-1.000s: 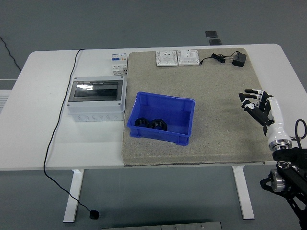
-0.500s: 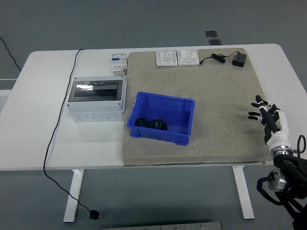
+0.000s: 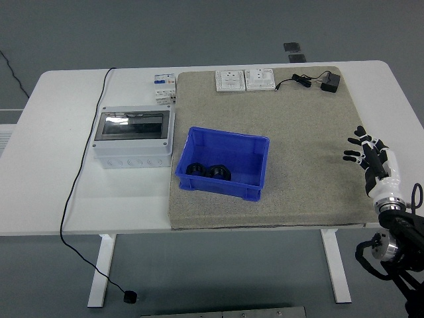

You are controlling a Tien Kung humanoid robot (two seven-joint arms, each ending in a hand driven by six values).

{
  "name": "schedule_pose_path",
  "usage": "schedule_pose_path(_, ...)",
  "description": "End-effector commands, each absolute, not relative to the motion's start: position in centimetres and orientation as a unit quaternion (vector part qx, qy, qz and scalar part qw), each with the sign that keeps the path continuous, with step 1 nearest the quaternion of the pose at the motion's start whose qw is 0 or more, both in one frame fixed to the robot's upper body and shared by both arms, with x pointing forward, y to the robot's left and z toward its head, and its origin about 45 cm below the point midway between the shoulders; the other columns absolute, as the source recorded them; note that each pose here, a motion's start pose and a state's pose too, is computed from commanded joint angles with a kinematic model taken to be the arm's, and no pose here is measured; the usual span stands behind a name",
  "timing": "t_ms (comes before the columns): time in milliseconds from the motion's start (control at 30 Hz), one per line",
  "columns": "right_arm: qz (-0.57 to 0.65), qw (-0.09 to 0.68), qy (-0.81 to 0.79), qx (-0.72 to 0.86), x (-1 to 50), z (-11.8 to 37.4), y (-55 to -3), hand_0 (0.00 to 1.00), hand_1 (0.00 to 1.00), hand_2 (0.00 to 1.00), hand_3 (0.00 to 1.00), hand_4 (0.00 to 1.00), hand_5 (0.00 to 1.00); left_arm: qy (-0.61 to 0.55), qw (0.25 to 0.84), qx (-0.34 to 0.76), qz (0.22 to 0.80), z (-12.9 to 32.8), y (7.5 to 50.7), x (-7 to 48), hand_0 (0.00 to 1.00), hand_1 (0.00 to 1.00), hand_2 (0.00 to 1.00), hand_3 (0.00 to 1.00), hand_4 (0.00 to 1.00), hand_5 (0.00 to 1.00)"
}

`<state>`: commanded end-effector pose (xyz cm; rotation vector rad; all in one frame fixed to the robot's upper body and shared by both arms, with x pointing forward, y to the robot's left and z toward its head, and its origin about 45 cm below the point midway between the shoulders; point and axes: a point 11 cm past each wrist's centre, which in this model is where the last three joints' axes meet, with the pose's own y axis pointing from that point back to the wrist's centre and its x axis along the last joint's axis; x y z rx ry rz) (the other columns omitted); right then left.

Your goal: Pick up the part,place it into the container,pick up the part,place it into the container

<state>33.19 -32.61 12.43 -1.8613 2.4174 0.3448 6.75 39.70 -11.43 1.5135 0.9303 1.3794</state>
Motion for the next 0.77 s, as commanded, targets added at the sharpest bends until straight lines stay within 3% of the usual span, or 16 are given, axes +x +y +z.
schedule_pose_path(767,0.109,0.059,0.782,-0.611,33.49,13.29,-32.36,0.412,0.392,0.543,0.568,0.838,0.579,0.365,0.433,0.609,0.555,-11.12,40.38,7.40,0.711,0.586,0.552,0.525,0.524,0.457)
